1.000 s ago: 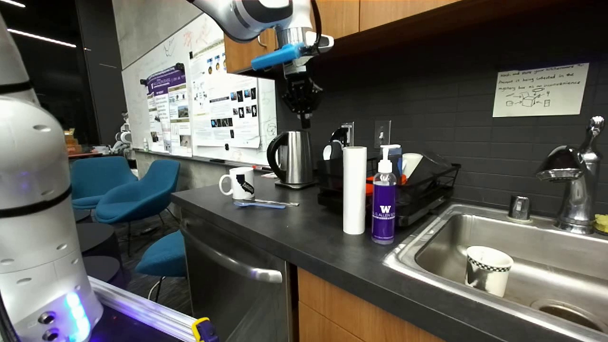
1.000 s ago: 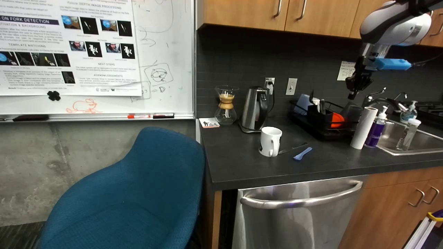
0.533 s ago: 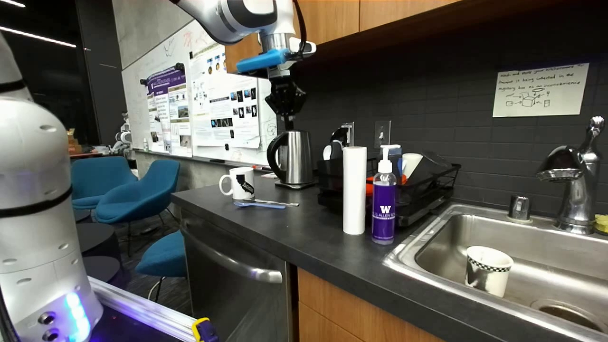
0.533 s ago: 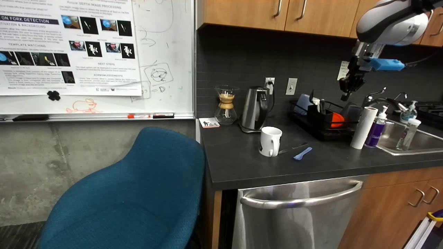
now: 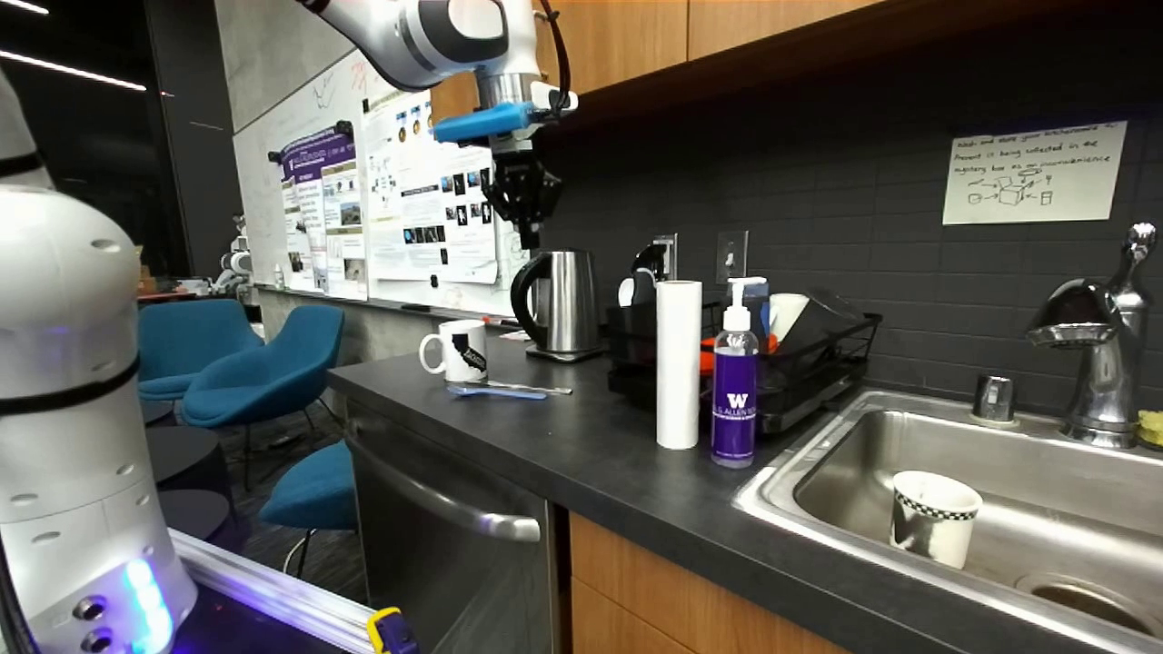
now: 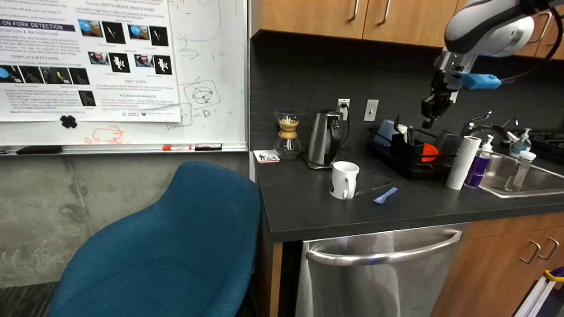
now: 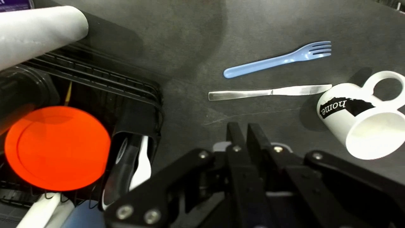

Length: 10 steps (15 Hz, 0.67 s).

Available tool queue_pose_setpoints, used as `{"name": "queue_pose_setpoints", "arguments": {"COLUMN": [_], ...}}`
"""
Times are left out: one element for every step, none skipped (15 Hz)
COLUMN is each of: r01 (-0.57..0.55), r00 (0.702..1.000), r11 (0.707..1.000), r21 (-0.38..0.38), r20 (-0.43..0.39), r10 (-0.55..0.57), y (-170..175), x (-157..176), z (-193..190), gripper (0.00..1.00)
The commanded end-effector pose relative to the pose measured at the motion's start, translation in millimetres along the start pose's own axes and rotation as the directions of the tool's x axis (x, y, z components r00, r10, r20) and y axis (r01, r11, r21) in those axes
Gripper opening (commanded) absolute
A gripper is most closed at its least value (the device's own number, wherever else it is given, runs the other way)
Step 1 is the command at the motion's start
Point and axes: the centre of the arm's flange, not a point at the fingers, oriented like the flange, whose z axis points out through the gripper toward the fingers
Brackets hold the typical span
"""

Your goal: Move the tissue roll to the right

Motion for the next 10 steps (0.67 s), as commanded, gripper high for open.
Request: {"name": "queue_pose_setpoints", "arguments": {"r01": [0.058, 0.069, 0.078, 0.088, 0.099, 0.107, 0.114, 0.126, 0.136, 0.140], "r00": [0.998, 0.997, 0.997, 0.996, 0.995, 0.994, 0.993, 0.992, 0.991, 0.990], "r11": [0.998, 0.998, 0.997, 0.996, 0.995, 0.994, 0.994, 0.992, 0.991, 0.990], "r21": [-0.006, -0.005, -0.004, -0.004, -0.003, -0.002, -0.003, -0.006, -0.006, -0.010], "r20": [-0.015, -0.017, -0.018, -0.019, -0.017, -0.016, -0.015, -0.011, -0.008, -0.006], "r10": [-0.058, -0.069, -0.078, -0.088, -0.099, -0.107, -0.114, -0.126, -0.136, -0.140], "y": [-13, -15, -18, -20, -22, -24, -27, -30, -32, -35], "x": [-3, -3, -2, -2, -2, -2, -2, -3, -4, -5], "z": [-2, -2, -3, -2, -2, -2, -2, -1, 0, 2], "gripper": [0.42, 0.50, 0.56, 0.63, 0.69, 0.75, 0.83, 0.89, 0.97, 0.99]}}
